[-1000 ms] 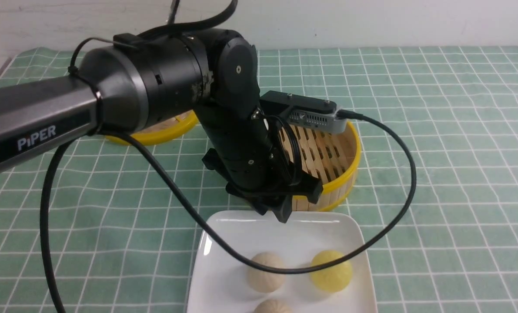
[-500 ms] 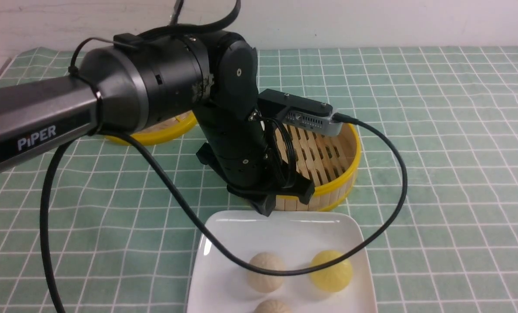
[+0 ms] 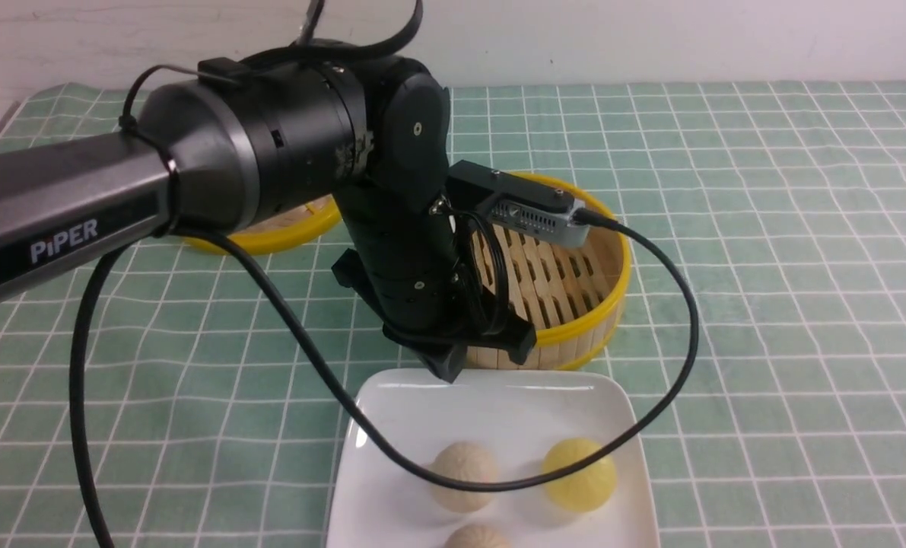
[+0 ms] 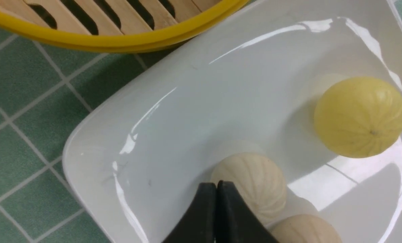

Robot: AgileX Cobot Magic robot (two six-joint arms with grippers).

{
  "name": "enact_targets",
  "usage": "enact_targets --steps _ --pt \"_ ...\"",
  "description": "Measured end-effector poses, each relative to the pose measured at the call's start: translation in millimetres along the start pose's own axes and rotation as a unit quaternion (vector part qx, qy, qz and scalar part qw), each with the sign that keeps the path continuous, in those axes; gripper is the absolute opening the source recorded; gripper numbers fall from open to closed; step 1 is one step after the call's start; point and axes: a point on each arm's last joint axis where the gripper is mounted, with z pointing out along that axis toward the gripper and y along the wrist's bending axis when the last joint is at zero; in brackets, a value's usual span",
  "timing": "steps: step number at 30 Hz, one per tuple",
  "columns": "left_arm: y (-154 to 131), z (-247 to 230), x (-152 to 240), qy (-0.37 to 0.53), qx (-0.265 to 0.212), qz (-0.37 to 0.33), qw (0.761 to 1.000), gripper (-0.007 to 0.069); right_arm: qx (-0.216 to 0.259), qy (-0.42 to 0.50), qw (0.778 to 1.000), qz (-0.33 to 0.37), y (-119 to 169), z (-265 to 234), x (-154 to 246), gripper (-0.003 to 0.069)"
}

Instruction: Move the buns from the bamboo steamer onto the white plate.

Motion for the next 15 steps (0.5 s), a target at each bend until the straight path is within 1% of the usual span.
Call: enact_targets --steps 1,2,3,4,6,9,11,13,15 --pt "0.3 0.0 0.0 0.000 -0.001 0.001 1.000 0.0008 0.044 0.013 0.999 -0.001 -2.3 1.8 8.4 -0.0014" --pt "0.4 -0.6 0.0 -0.001 -0.002 0.001 1.000 0.0008 0.033 0.027 0.999 -0.001 -4.0 2.9 14.4 -0.0014" --pt "0.7 -1.3 0.1 -0.002 -0.004 0.002 1.000 0.0008 0.050 0.040 0.998 0.000 -6.1 3.8 20.8 -0.0014" --pt "0.7 -1.6 0.1 -0.002 -0.004 0.002 1.000 0.0008 0.054 0.047 0.997 0.000 -6.9 4.2 24.0 -0.0014" --pt "1.1 -8.0 0.7 -0.010 -0.008 0.004 1.000 0.0008 0.099 0.084 0.991 0.008 -12.9 5.6 42.6 -0.0012" --pt "1.4 -18.9 2.2 -0.023 -0.013 0.007 1.000 0.0008 0.143 0.112 0.983 0.024 -18.8 6.1 61.0 -0.0010" --pt "1.5 -34.3 5.1 -0.040 -0.017 0.011 0.999 0.0008 0.178 0.127 0.975 0.041 -23.4 5.8 74.8 -0.0008" --pt "0.6 -50.1 8.6 -0.058 -0.016 0.012 0.998 0.0008 0.201 0.139 0.968 0.053 -26.6 5.2 85.5 -0.0008" --pt "-0.1 -69.6 14.0 -0.080 -0.016 0.012 0.997 0.0008 0.223 0.137 0.963 0.061 -28.9 4.4 87.7 -0.0008"
